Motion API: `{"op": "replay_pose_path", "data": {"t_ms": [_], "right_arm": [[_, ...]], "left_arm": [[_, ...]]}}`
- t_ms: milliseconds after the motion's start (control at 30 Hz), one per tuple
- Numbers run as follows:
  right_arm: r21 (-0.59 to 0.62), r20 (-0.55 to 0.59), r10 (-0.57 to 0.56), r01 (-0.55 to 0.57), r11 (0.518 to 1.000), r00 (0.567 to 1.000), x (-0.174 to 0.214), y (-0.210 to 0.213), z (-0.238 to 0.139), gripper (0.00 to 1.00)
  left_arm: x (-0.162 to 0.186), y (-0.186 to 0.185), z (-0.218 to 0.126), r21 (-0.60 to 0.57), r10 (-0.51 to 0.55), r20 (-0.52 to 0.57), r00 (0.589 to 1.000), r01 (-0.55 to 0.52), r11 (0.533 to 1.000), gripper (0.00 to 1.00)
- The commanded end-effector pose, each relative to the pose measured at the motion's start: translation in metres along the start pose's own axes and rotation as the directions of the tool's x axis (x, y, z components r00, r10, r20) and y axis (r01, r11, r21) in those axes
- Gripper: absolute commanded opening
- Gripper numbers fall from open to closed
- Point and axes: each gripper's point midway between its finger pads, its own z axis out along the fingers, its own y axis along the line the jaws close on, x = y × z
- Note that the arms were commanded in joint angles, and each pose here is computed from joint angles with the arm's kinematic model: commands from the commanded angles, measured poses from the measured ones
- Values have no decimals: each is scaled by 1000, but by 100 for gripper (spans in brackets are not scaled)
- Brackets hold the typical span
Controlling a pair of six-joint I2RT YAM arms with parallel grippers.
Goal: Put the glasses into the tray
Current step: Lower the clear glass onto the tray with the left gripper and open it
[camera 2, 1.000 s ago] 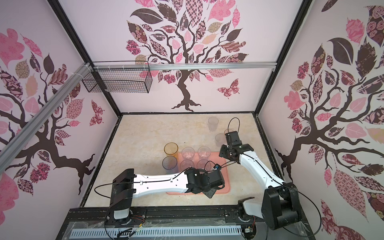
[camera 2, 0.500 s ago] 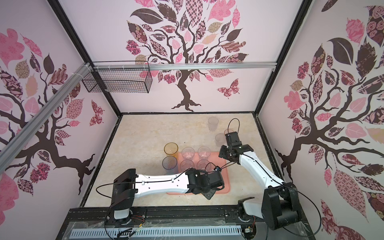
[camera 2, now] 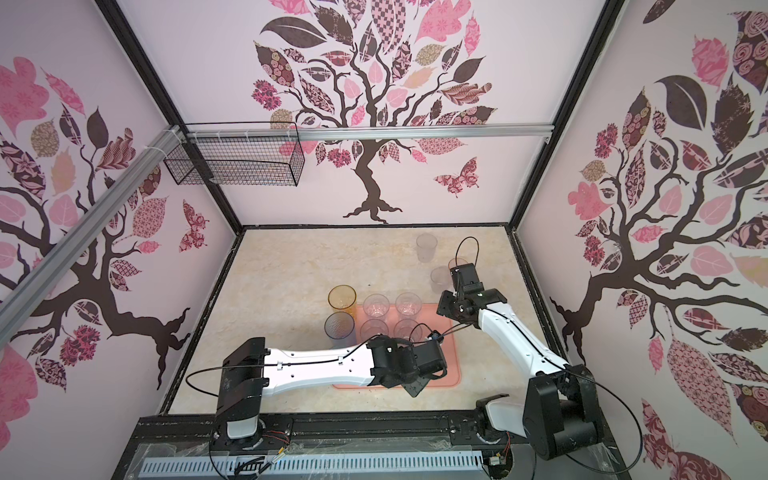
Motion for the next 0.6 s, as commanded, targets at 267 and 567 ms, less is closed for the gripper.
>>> {"op": "replay_pose_path", "data": {"t_ms": [267,567], "right_arm": [[-50,-25,-2,1,999,1000,5,7,-5,53],[-63,-63,-15,11,998,998,12,11,-12,53]], "left_arm": [[-69,96,-96,-138,-58,345,937,111,984,38],[-66,212,-132,-262,-139,486,863,296,919,49]]}}
